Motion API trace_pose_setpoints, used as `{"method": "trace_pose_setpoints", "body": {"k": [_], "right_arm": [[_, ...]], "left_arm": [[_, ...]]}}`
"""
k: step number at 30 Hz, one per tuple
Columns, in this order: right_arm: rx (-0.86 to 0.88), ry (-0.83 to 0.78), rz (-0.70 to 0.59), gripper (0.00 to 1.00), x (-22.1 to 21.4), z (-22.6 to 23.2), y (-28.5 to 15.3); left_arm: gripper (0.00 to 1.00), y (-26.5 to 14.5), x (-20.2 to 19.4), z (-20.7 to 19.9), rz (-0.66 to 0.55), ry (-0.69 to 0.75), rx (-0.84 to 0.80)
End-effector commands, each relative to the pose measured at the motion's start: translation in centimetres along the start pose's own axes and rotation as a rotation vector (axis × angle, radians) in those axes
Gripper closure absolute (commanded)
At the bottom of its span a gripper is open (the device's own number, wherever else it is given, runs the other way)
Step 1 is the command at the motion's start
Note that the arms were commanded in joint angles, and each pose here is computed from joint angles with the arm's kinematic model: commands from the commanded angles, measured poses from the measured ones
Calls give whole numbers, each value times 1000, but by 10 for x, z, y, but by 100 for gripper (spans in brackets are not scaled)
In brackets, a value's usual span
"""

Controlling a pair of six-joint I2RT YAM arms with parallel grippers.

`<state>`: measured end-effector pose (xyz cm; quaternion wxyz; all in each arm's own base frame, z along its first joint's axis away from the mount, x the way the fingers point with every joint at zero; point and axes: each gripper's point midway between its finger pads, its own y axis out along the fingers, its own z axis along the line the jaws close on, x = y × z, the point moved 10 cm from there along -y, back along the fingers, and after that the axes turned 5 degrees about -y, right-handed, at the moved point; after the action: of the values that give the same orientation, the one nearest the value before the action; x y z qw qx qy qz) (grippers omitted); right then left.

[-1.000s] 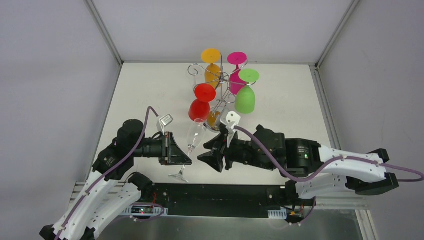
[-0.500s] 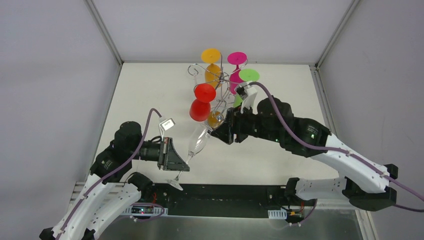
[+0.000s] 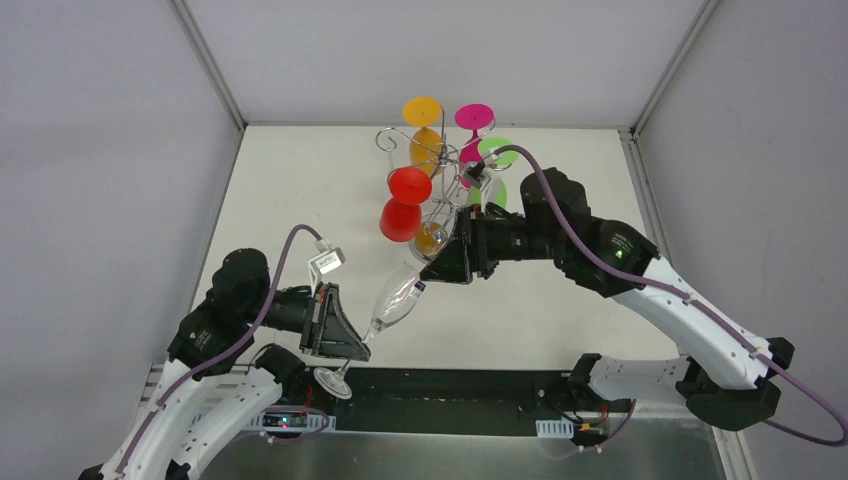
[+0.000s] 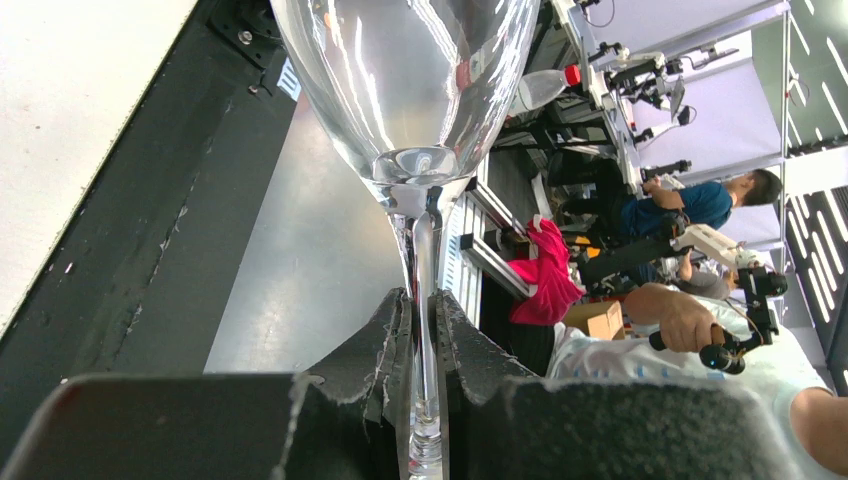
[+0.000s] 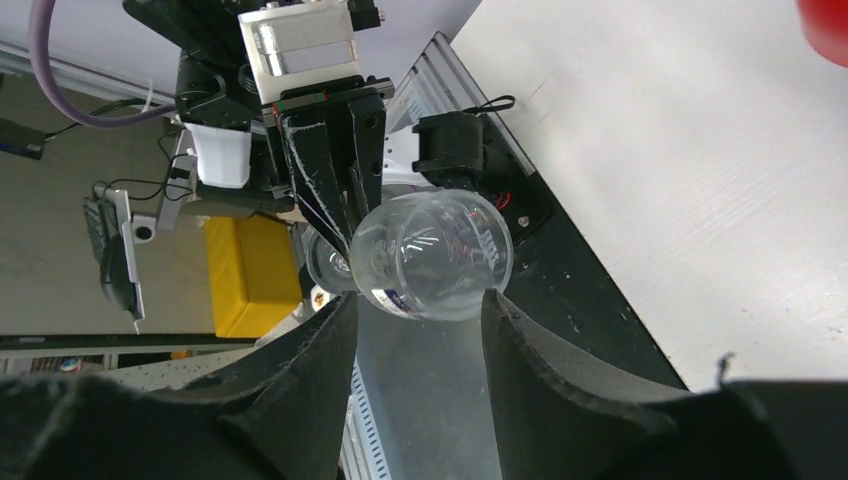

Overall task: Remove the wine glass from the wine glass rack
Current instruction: Place the wine glass at the center of the board.

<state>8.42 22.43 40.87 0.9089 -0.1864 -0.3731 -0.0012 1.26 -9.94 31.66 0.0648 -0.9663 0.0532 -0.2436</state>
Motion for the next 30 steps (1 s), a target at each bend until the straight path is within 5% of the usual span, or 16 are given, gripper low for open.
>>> {"method": "trace_pose_setpoints", "body": {"k": [1,30], "right_arm": [[157,-15,-8,49,14,18,-6],[430,51,137,67,15,17,19]], "left_arm": [[100,-6,-2,-16,38,149,-107],[100,-8,-7,-17,71,191,-144]]}}
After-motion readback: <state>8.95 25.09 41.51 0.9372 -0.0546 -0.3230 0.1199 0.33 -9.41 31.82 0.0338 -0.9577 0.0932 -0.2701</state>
